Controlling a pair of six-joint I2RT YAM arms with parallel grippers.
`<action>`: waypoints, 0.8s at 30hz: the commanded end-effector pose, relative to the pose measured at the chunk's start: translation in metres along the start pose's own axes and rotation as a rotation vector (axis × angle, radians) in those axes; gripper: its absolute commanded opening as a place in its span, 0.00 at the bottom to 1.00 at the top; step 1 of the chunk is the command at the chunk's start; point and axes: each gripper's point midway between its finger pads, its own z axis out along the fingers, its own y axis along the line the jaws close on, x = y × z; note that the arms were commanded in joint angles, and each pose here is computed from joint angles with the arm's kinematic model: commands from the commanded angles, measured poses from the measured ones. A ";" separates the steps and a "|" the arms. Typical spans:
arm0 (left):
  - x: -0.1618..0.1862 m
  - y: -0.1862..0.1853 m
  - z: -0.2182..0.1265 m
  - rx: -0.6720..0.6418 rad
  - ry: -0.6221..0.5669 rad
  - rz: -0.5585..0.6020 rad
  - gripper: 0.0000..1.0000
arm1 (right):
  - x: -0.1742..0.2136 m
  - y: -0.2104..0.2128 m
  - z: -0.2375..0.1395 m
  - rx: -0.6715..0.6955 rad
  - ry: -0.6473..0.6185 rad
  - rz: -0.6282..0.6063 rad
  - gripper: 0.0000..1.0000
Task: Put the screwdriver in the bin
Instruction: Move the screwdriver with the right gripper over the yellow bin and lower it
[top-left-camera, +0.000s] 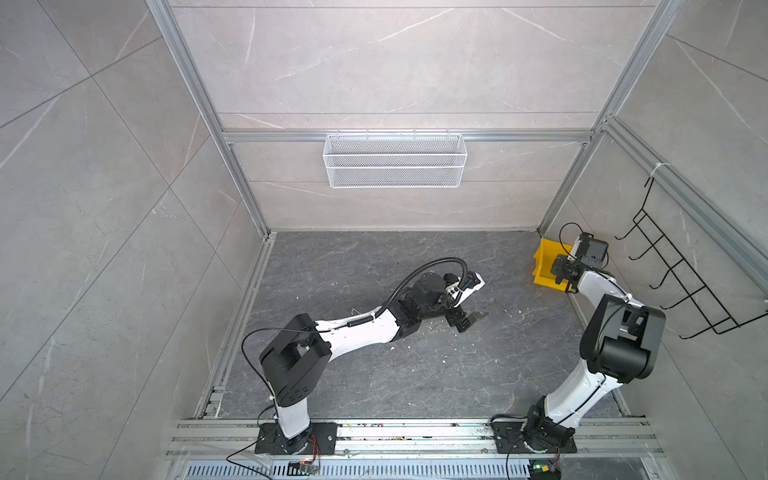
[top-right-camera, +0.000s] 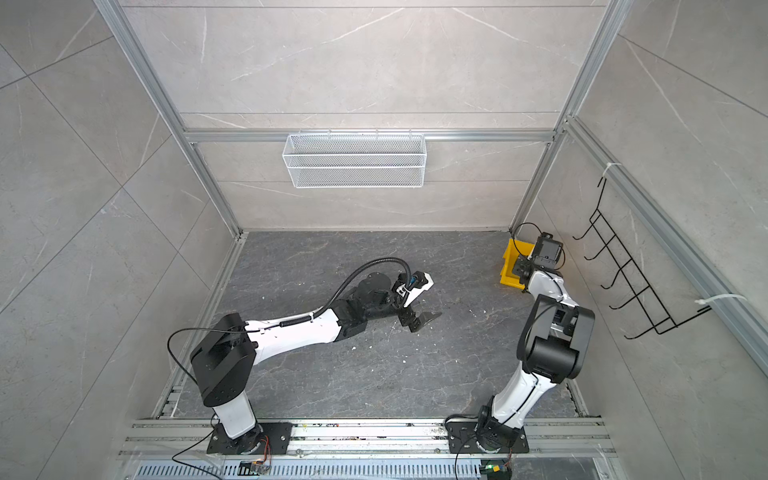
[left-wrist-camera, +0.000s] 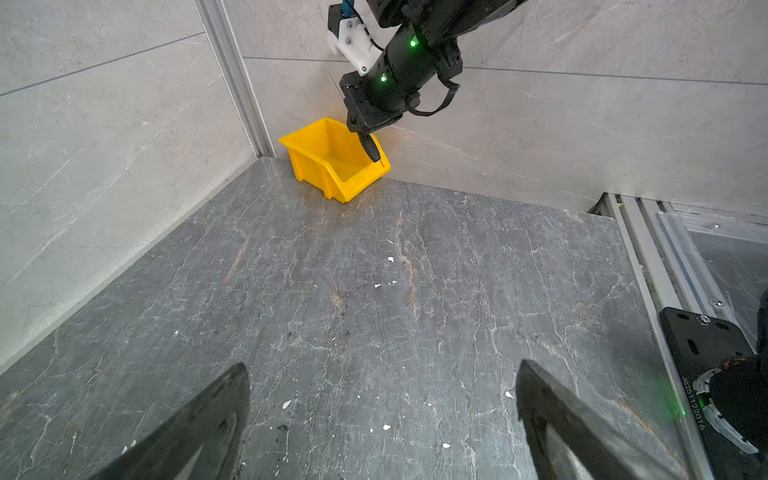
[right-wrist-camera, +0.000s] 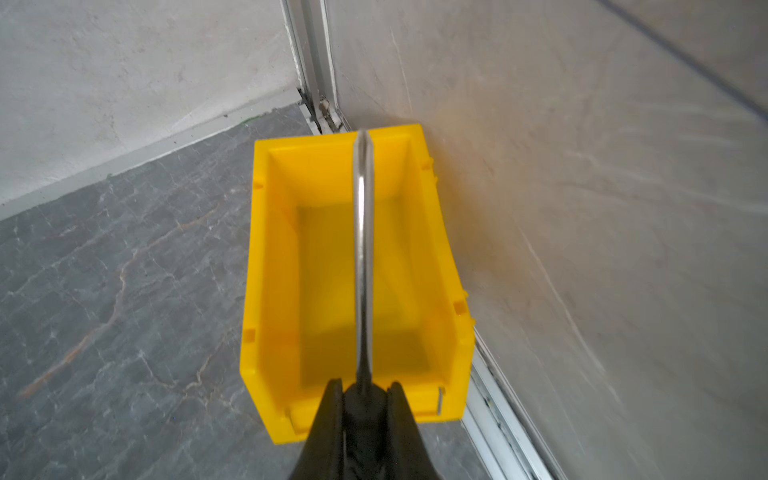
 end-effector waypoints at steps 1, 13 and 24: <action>-0.034 0.000 -0.016 -0.027 -0.072 0.046 1.00 | -0.024 0.011 0.010 -0.052 -0.074 -0.014 0.00; -0.032 0.000 -0.018 -0.049 -0.060 0.053 1.00 | -0.016 0.014 0.062 -0.070 -0.010 -0.050 0.00; -0.028 -0.003 -0.017 -0.034 -0.049 0.065 1.00 | -0.005 0.018 0.084 -0.090 0.054 -0.083 0.14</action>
